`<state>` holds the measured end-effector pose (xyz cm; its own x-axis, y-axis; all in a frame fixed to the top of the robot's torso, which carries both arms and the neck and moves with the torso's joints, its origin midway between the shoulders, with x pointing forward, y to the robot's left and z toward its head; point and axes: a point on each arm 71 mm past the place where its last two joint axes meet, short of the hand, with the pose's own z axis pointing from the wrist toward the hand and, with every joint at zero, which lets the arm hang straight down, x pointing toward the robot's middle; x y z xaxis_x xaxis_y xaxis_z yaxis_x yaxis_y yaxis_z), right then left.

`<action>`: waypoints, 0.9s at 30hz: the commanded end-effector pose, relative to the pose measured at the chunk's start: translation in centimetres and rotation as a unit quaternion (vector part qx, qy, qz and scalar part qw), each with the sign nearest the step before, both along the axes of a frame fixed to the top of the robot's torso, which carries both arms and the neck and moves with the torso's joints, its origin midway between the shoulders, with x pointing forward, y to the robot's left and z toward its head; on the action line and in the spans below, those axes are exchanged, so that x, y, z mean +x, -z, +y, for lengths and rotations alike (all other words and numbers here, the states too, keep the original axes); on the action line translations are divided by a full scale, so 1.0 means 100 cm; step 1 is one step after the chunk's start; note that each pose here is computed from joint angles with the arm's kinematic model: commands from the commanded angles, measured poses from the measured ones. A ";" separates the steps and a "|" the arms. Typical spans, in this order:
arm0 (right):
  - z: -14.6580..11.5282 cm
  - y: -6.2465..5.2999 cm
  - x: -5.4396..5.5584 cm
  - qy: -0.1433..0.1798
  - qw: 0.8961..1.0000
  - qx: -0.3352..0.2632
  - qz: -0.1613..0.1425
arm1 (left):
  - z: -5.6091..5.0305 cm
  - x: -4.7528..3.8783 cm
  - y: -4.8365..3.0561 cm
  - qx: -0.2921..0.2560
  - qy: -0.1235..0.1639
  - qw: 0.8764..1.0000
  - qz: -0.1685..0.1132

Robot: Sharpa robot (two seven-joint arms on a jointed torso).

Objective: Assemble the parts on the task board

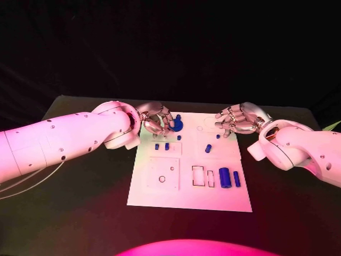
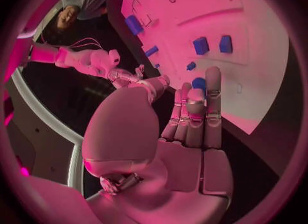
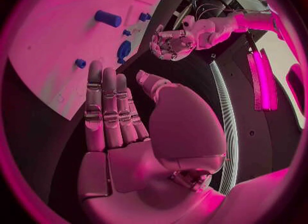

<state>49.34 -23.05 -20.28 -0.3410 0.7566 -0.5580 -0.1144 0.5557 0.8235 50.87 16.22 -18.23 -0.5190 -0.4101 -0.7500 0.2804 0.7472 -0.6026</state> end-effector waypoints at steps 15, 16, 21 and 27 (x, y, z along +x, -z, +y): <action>0.002 -0.002 0.000 -0.015 1.000 0.021 -0.019 | -0.039 0.0067 0.0120 0.104 0.111 0.976 -0.159; 0.002 -0.002 0.000 -0.015 0.999 0.021 -0.019 | -0.039 0.0075 0.0127 0.109 0.111 0.975 -0.159; 0.003 -0.003 -0.001 -0.016 0.999 0.022 -0.018 | -0.044 0.0107 0.0167 0.134 0.111 0.973 -0.152; 0.003 -0.003 -0.001 -0.016 0.999 0.023 -0.018 | -0.049 0.0129 0.0211 0.162 0.115 0.970 -0.138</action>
<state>49.34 -22.92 -20.08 -0.3355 0.7717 -0.5403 -0.1461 0.5240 0.8391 52.16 11.35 -19.92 -0.3190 -0.1024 -0.9422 0.5784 0.7665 -0.2792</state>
